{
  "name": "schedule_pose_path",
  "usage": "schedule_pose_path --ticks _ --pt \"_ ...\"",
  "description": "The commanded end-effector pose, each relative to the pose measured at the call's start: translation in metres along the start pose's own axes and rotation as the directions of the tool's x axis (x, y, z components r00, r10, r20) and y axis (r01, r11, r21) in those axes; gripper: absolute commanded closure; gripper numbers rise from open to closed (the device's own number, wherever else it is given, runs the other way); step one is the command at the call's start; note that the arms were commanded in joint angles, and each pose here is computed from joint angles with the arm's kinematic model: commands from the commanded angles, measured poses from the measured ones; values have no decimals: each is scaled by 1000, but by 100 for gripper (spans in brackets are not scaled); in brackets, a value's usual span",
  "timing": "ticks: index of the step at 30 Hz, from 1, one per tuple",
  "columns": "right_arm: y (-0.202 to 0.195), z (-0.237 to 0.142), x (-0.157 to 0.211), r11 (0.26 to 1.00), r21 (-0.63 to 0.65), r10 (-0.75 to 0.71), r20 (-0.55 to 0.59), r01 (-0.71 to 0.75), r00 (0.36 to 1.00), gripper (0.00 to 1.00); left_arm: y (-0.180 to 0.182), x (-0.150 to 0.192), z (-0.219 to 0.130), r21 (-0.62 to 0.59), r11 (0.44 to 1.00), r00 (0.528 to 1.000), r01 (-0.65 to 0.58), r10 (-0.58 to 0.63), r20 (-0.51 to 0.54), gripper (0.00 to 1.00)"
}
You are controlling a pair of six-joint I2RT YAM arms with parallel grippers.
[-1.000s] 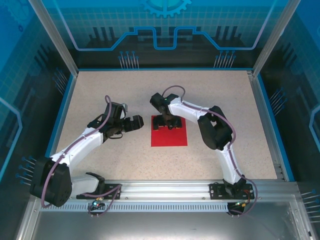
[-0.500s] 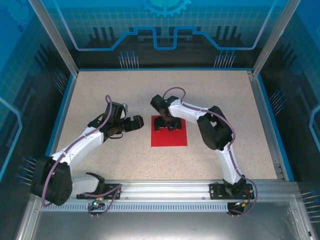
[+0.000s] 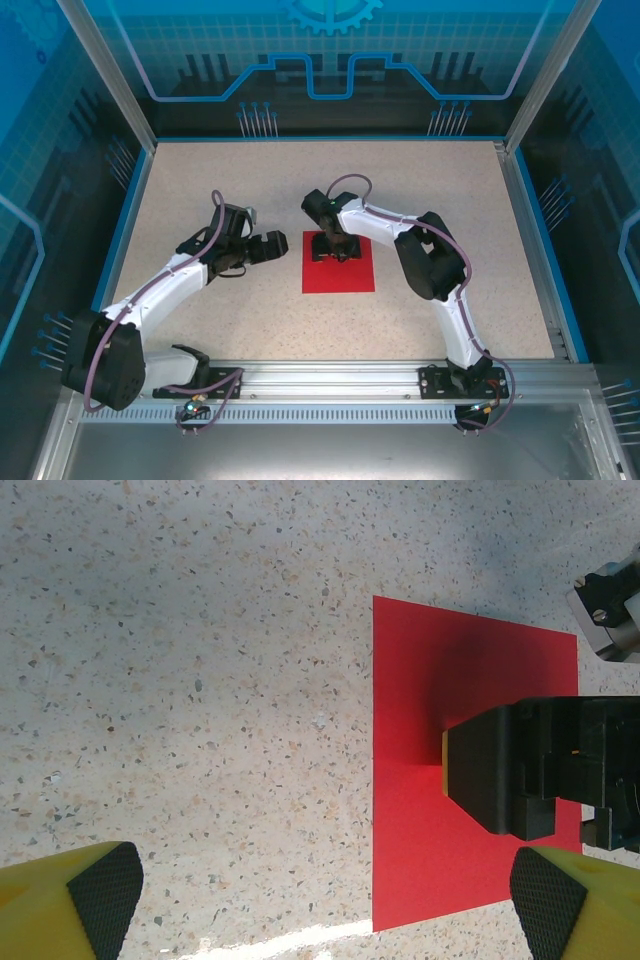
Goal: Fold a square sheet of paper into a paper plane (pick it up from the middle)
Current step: First fold in half a square sheet of paper at the center of the table.
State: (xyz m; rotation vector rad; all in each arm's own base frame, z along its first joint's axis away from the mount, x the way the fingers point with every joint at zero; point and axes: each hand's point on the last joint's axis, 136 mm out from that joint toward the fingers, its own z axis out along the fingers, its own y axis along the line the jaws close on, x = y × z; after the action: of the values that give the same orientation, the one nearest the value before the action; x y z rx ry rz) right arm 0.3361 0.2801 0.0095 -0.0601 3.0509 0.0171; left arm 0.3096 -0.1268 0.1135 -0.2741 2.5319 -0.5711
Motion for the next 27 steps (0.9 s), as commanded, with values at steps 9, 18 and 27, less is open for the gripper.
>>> schedule_pose_path --ticks 9,18,27 --pt "-5 44 41 999 30 -17 -166 22 986 35 -5 -5 -4 16 1000 1000 -18 18 -8 1" --pt "6 11 19 999 -8 -47 -99 46 994 41 -6 -6 -4 16 1000 1000 -17 17 -8 2" --pt "8 -21 7 998 -42 -51 -20 51 998 60 -6 -8 -4 15 1000 1000 -17 17 -7 2"
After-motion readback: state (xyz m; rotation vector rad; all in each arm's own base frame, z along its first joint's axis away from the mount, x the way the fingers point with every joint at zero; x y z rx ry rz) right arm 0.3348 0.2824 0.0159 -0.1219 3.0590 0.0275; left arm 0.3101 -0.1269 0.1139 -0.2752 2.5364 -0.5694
